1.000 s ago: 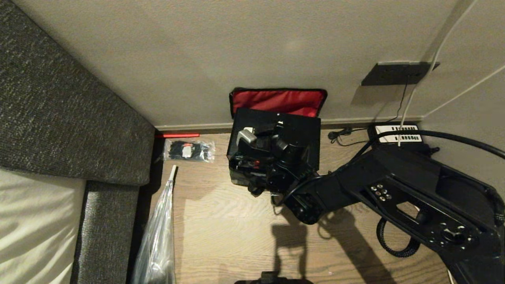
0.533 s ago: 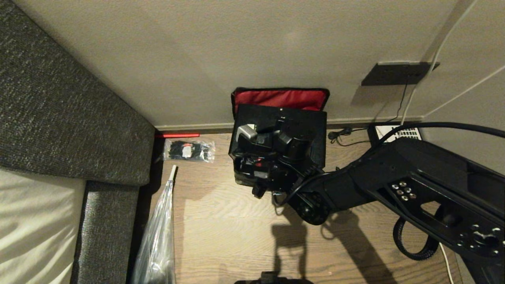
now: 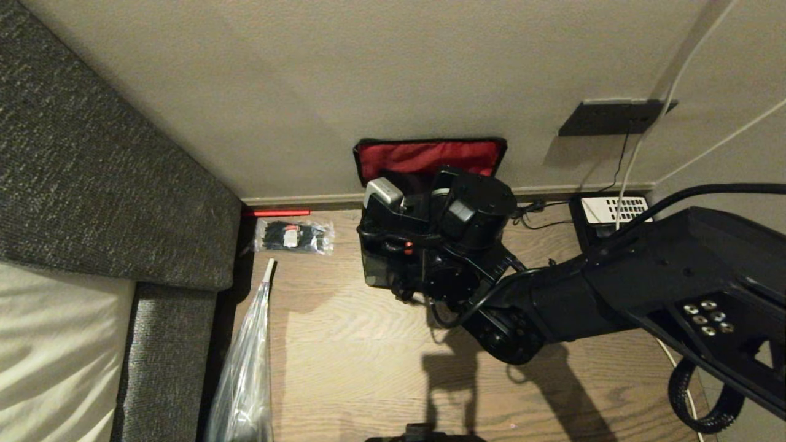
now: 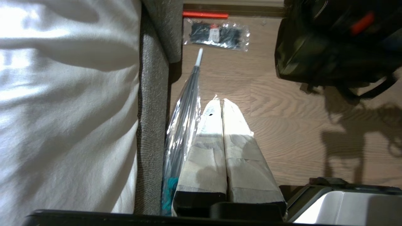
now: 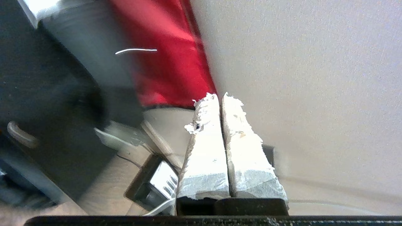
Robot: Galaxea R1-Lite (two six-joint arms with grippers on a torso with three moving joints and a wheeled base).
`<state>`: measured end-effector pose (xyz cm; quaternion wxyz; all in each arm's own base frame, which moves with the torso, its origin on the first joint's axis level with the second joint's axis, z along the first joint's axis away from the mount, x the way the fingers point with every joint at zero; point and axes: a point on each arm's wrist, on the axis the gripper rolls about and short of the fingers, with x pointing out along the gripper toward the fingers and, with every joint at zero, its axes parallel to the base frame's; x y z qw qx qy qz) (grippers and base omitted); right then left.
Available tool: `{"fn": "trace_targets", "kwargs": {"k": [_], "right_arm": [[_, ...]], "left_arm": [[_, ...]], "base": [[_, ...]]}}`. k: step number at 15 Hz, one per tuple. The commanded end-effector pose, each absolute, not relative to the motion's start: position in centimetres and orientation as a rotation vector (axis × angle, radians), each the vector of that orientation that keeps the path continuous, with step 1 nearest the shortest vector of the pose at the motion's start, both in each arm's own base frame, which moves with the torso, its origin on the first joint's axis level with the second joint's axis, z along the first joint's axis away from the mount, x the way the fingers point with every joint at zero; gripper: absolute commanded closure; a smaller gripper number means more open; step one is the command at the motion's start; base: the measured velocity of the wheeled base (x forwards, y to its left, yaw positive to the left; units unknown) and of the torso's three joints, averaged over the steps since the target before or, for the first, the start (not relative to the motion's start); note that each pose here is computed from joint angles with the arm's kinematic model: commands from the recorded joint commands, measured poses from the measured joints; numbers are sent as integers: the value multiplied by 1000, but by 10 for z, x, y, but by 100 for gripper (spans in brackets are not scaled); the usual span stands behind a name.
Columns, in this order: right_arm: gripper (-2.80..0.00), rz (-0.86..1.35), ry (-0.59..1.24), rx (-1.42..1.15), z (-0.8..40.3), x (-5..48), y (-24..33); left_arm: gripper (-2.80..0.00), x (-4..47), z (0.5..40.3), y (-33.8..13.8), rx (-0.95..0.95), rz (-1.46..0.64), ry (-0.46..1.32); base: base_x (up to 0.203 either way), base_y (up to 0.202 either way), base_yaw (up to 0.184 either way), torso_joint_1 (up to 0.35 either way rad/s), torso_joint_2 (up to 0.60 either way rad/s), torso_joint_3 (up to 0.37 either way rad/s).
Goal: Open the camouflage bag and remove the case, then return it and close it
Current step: Lift the black box
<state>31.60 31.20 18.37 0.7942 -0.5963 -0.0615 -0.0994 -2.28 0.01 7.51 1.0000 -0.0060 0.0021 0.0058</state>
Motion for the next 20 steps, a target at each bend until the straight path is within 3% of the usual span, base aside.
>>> {"fn": "trace_targets", "kwargs": {"k": [1,8,18,19,20], "right_arm": [[0,-222,-109,-1302,187,314,306],[0,-227,-72,-1307,183,308,297],[0,-187,24,-1381,124,330,271],[-280,-170,11,-1385,120,333,274],[-280,-154,-11,-1385,114,337,278]], "left_arm": [[0,-23,74,0,-12,12,6],[0,-23,74,0,-12,12,6],[0,-23,74,0,-12,12,6],[0,-23,74,0,-12,12,6],[0,-23,74,0,-12,13,6]], "base": [[0,0,0,1,-18,25],[0,0,0,0,0,0],[0,0,0,0,0,0],[0,0,0,0,0,0],[0,0,0,0,0,0]]}}
